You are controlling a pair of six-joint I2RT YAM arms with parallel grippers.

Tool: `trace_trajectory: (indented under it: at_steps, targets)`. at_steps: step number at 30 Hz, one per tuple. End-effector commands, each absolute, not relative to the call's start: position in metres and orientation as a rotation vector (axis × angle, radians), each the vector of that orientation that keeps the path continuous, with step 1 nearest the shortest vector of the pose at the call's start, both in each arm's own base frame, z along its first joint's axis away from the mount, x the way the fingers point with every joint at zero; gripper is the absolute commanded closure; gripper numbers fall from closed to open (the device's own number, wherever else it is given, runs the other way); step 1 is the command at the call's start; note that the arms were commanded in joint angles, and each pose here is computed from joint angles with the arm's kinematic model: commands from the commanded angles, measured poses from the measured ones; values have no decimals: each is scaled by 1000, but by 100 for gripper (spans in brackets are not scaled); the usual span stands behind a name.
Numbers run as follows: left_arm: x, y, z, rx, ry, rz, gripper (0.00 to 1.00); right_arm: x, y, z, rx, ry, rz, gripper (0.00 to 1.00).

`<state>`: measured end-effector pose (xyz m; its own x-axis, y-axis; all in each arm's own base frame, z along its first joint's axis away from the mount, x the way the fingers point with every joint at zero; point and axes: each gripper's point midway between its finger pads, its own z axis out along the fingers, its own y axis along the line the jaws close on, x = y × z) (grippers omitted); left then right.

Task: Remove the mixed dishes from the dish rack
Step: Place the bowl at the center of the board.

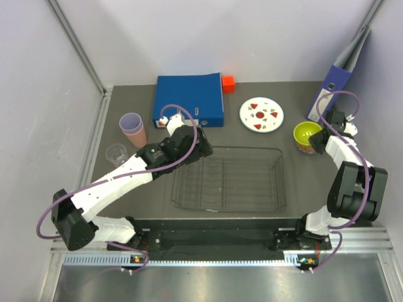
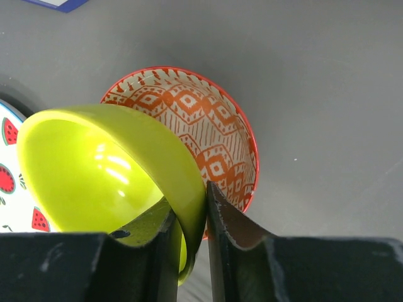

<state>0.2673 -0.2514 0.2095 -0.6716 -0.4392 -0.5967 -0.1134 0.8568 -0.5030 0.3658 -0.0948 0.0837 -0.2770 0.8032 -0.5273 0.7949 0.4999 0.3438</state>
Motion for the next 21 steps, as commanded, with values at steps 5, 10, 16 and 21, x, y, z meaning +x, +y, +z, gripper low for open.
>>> trace_trajectory:
  at_steps: [5,10,16,21]
  targets:
    - [270,-253,212,-411,2251,-587,1,371,-107,96,1305,2010,-3,75]
    - [269,-253,212,-406,2255,-588,1,366,-110,93,1314,2009,-28,73]
    - [269,-253,210,-405,2258,-585,1,365,-112,95,1311,2008,-47,68]
    - [268,-255,210,-394,2266,-590,1,362,-112,97,1303,2014,-58,60]
